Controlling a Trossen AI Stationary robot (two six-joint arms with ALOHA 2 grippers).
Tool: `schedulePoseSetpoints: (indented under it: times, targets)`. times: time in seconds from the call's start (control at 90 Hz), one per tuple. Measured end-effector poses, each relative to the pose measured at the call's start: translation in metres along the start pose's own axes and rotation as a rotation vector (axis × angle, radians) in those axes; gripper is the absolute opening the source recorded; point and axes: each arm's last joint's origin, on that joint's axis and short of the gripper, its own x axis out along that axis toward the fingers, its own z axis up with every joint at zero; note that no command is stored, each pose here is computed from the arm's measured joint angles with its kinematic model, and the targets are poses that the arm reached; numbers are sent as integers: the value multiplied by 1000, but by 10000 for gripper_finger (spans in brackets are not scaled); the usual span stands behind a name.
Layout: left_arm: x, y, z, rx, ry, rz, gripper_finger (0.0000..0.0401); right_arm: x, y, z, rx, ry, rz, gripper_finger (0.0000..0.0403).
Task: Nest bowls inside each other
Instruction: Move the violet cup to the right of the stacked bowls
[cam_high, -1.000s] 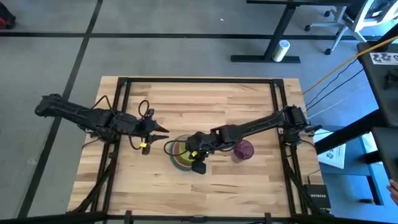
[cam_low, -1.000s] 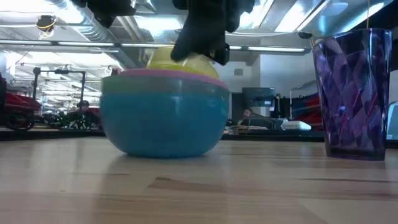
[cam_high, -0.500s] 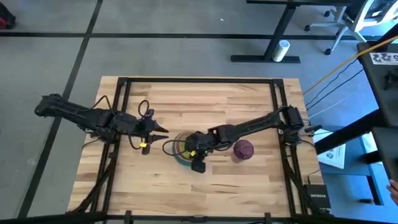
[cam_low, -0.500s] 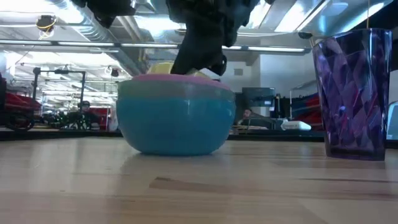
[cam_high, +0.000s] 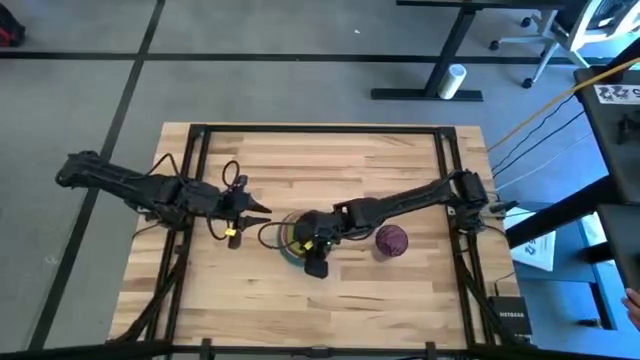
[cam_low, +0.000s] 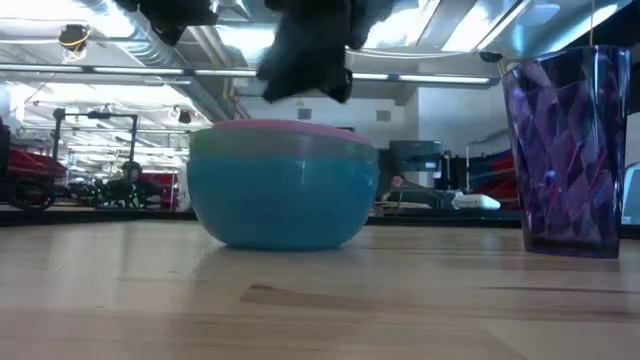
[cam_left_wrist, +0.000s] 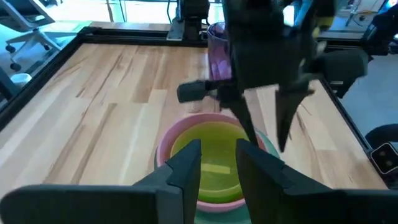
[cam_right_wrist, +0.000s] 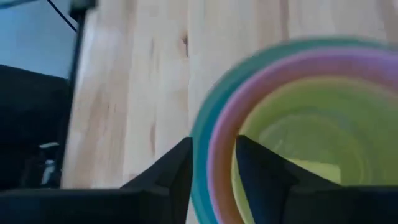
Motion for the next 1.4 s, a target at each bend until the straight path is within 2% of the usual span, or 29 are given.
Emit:
schedulePoseSetpoints:
  times: [0.244,0.389,0.722,0.8,0.922,1.0,1.167,1.4]
  targets:
    - [0,0,-4,-9,40,4,83,-21,2,6,-9,96,-146,115]
    - [0,0,-6,-21,64,5,83,-40,10,5,-4,100,-185,115]
    - [-3,-8,-8,8,75,-37,83,-103,36,-21,14,163,-400,115]
    - [-4,-12,-6,38,44,-46,83,-113,42,-26,26,159,-440,115]
    - [-13,-15,-3,83,-86,-79,83,-131,50,-33,38,125,-496,114]
    - [-19,-12,-7,80,-127,-54,83,-139,54,-39,47,122,-533,114]
    - [-33,0,-18,21,-172,57,83,-150,62,-51,70,122,-558,114]
    - [-34,3,-27,-39,-132,72,83,-137,52,-72,151,225,-556,114]
